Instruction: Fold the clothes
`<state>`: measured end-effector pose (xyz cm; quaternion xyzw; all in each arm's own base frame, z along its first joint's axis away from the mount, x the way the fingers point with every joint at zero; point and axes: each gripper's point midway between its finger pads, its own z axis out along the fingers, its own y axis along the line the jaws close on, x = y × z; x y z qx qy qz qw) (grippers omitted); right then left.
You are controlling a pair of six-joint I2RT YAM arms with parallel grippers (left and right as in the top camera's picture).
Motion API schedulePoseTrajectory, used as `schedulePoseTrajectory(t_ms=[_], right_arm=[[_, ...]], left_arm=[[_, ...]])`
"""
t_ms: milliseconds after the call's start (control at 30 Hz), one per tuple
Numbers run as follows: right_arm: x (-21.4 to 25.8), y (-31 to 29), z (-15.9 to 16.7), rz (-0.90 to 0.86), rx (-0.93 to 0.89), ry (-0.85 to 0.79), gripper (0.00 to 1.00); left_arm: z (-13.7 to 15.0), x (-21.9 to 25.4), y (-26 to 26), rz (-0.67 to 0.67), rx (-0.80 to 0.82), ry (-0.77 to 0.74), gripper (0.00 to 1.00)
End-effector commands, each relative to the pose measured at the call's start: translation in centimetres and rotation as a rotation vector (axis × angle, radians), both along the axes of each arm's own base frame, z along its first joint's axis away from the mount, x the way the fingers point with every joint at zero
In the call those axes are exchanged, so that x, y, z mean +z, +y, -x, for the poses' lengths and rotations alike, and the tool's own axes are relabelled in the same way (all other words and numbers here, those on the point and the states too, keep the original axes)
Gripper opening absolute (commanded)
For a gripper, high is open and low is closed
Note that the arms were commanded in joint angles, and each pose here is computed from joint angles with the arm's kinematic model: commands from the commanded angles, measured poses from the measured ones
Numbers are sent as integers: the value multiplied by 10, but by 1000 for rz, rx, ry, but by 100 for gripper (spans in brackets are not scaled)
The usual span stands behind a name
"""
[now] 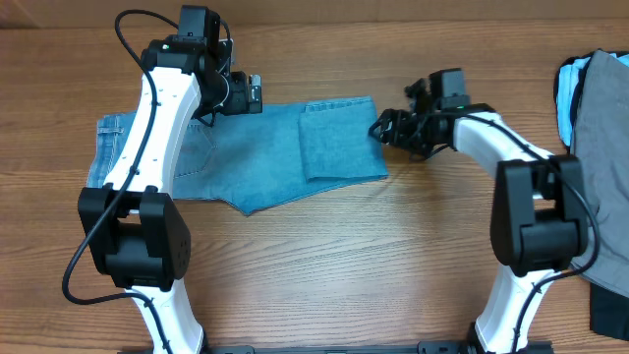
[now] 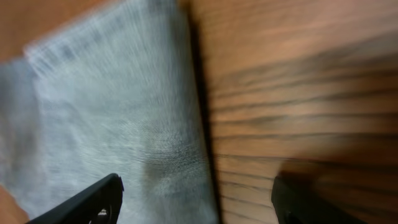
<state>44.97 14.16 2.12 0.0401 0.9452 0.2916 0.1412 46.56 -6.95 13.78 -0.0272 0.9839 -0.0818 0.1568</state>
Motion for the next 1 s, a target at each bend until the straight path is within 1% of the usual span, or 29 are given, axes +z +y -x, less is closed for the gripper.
schedulePoseTrajectory(t_ms=[0,133,200,233,300,400,433,733,833,967], right_arm=[[-19,19,9,-3,35,50,81],[-18,34,15,-37,55,73,80],[-19,38,18,-38,58,80,76],[-19,39,18,-38,59,81,72],[-19,38,18,-34,57,80,46],[-19,34,16,-31,43,82,13],[-20,30,14,-22,22,89,4],[-19,-32,9,50,-124,153,4],[-14,-62,11,83,-191,174,4],[-6,-109,16,178,-277,185,4]], left_arm=[[3,-4,-4,8,-3,19,100],[3,-4,-4,8,-3,17,100],[3,-4,-4,8,-3,18,100],[3,-4,-4,8,-2,18,100],[3,-4,-4,8,-3,20,100],[4,-5,-4,7,-3,24,100],[5,-5,-4,7,-3,25,100],[5,-5,-4,7,-2,25,100],[4,-5,-4,7,-2,24,100],[4,-5,-4,6,-3,24,100]])
